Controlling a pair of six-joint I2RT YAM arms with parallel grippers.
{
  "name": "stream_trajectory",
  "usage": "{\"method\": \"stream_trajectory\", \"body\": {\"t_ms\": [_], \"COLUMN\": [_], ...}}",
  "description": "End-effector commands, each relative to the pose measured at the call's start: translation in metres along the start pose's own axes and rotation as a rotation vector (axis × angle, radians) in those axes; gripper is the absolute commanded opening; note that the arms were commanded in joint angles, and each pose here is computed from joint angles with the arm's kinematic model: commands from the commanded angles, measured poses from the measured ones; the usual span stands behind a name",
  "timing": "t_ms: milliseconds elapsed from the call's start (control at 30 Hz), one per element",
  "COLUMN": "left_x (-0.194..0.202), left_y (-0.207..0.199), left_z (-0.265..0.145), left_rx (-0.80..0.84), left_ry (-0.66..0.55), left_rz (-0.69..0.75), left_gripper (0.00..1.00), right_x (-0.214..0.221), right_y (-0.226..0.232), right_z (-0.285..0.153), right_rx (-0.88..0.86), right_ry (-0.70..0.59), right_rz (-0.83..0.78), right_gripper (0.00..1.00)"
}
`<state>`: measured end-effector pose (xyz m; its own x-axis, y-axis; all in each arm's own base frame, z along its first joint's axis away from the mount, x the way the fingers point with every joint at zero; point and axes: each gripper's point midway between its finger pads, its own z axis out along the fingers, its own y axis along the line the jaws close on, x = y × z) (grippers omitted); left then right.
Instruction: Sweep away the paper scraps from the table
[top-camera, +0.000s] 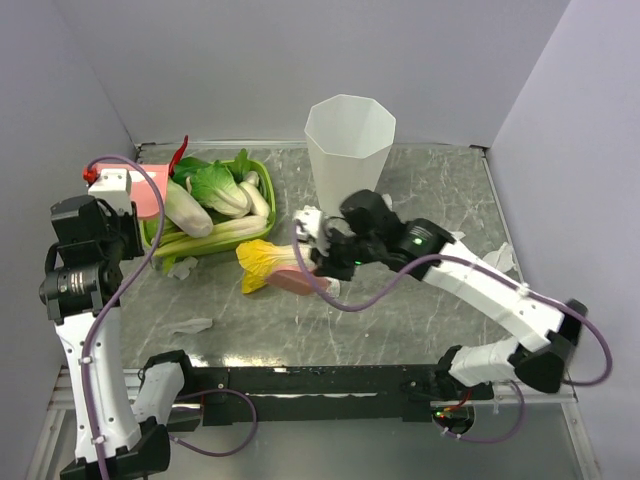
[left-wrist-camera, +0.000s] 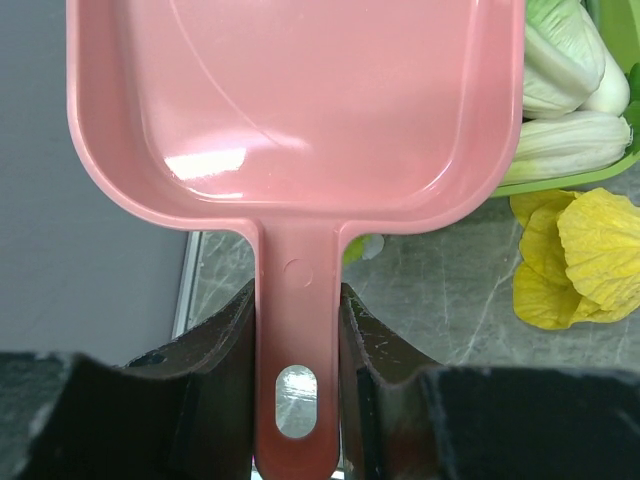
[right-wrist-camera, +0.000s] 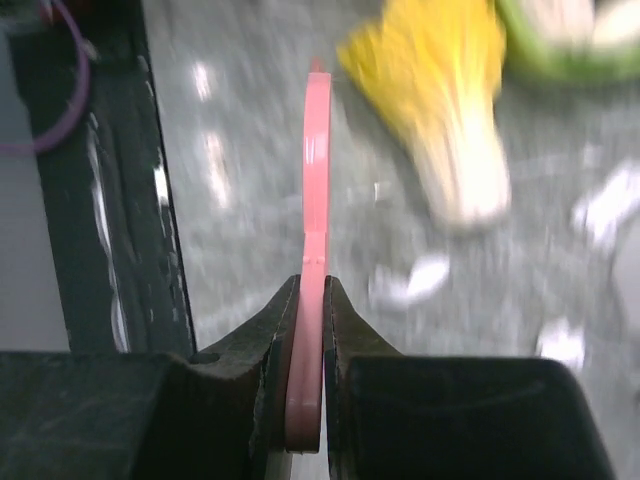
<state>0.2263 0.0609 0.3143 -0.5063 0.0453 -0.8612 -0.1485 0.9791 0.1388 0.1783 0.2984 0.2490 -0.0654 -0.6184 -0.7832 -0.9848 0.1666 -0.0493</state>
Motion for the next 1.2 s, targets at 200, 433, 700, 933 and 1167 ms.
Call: {"method": "stream_trajectory", "body": {"t_ms": [200, 433, 700, 933, 1167], "left_x": [-0.032, -0.024, -0.02, -0.028, -0.035], "left_y": [0.006, 0.02, 0.021, 0.017, 0.004], "left_z": [-0.008, -0.013, -0.021, -0.027, -0.023], "left_rx": [-0.027, -0.106, -0.107, -0.083, -0.009], "left_ry": [-0.095, -0.089, -0.09, -0.113, -0.134], "left_rz": [-0.038, -0.03, -0.025, -0.027, -0.05], "left_gripper": [0.01, 0.01, 0.01, 0.01, 0.01], "right_x": [-0.166, -0.177, -0.136, -0.06, 0.063], "right_y": [0.008, 0.048, 0.047, 0.028, 0.025], "right_z": [0.1, 0.191, 0.229, 0.196, 0.101], "right_rx": [-0.169, -0.341, -0.294, -0.129, -0.029], "right_ry": [-0.333, -0.292, -0.176, -0.015, 0.155], "right_rz": [-0.021, 0.127, 0.23, 0.221, 0.223], "right_gripper": [0.0, 0.0, 0.0, 0.0, 0.0]}}
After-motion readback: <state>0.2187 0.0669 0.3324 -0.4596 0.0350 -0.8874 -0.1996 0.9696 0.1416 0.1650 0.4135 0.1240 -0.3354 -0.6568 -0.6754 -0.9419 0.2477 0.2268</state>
